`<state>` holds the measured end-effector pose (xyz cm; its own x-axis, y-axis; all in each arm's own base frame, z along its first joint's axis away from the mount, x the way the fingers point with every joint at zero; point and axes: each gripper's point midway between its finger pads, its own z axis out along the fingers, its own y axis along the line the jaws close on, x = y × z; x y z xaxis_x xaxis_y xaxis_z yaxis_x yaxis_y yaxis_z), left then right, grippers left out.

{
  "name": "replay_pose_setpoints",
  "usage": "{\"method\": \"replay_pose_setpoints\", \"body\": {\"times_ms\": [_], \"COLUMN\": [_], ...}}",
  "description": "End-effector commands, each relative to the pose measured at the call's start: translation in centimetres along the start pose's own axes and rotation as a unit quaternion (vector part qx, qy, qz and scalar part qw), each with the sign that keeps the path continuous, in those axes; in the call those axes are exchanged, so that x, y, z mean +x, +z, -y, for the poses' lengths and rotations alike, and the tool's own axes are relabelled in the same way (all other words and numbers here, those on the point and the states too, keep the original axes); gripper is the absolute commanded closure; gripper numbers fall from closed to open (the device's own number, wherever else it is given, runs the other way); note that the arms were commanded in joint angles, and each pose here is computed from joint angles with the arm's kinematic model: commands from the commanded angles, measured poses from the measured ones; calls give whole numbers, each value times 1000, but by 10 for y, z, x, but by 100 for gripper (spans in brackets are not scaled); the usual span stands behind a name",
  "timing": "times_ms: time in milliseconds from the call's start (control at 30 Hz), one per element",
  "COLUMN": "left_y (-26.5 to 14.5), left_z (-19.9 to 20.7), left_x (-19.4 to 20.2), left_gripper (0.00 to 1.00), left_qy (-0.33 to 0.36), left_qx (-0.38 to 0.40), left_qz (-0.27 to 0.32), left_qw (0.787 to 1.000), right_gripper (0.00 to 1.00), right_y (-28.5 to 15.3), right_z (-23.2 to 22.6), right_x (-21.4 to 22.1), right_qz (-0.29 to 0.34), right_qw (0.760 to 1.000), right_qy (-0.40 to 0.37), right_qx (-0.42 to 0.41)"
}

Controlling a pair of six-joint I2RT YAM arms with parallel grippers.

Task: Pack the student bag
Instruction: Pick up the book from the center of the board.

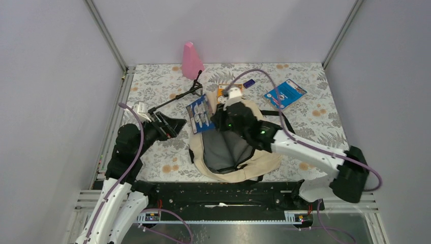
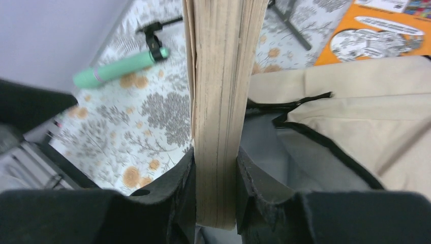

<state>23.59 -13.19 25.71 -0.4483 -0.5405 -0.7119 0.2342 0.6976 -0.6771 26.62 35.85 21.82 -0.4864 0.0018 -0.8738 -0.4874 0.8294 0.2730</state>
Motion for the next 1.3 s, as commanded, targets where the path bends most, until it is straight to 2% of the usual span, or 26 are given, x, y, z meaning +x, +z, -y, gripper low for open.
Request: {"method": "replay_pose_setpoints", "body": {"times_ms": [0,167,433,633,833,933,1067,1167,1267], "left_y": [-7,-13,-19,-24,-31,-31,-36,-46,-56], "left_z": [38,58,92,98,102,103,112,126,137], "left_x": [0,2,-4,-7,-8,-5,-2,-5,-10], "left_gripper": [1,1,1,1,1,1,1,1,11], "left_qy": [37,35,-13,-20,-20,-30,-45,-52,-59], "left_qx": [117,174,263,272,270,274,303,342,374], "left_qz": [8,0,-6,-7,-10,-20,-36,-37,-33], "left_qw": [992,984,965,962,962,961,951,937,925], "right_gripper": [100,100,100,100,100,100,100,100,100], "right_y": [-54,-100,-164,-193,-206,-214,-222,-217,-210], "right_z": [-4,4,-19,-33,-35,-42,-49,-49,-49], "right_x": [-84,-99,-117,-131,-137,-141,-144,-142,-138], "right_qz": [105,119,144,163,178,181,182,173,161], "right_qw": [984,963,917,889,882,870,855,860,865], "right_qy": [99,144,186,202,199,198,198,196,197], "right_qx": [-106,-192,-322,-378,-389,-413,-443,-438,-433]}}
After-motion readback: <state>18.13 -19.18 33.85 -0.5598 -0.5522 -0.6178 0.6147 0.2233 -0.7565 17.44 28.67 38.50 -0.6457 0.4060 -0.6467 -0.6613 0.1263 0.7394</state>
